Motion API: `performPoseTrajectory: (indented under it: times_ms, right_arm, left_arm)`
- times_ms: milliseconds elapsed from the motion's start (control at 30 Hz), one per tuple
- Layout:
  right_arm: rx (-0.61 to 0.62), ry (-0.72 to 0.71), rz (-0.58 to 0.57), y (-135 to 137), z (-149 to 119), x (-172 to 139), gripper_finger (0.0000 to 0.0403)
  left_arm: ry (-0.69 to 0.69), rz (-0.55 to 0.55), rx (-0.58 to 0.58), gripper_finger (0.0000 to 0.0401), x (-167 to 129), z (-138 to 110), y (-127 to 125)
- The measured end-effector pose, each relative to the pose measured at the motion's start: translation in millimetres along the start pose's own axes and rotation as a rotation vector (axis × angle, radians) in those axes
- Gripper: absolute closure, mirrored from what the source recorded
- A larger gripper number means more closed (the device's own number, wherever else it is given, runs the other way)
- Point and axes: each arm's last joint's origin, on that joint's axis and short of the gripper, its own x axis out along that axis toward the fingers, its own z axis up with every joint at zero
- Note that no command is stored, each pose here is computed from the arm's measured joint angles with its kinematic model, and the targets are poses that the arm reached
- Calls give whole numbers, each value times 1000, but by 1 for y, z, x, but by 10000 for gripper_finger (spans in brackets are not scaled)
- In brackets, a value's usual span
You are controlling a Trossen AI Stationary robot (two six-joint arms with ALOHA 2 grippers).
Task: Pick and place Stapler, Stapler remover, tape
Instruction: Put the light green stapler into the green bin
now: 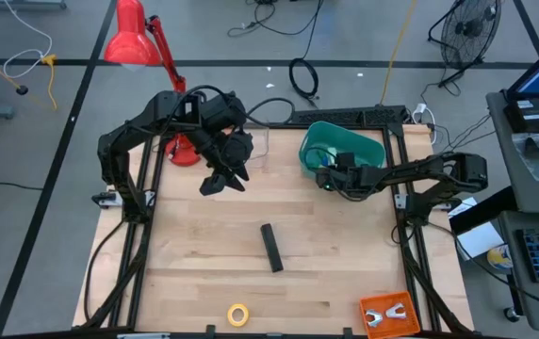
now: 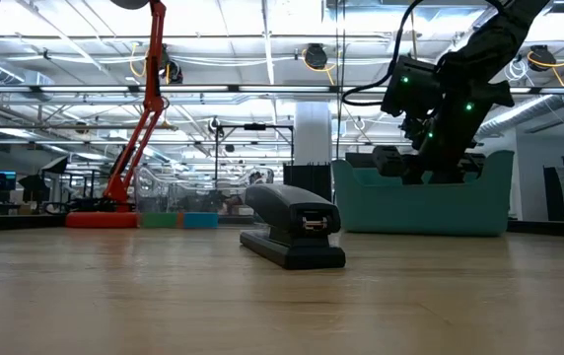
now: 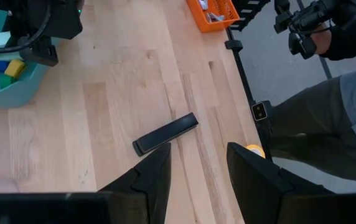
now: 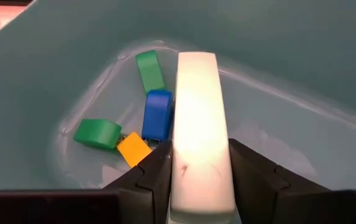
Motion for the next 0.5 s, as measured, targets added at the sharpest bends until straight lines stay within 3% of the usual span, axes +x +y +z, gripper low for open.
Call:
performPoseTrajectory:
  times_ms: [500]
  right_arm:
    - [-40, 33, 8, -1, -2, 0, 231]
  left_arm:
    - [0, 0, 0, 245, 0, 0, 0]
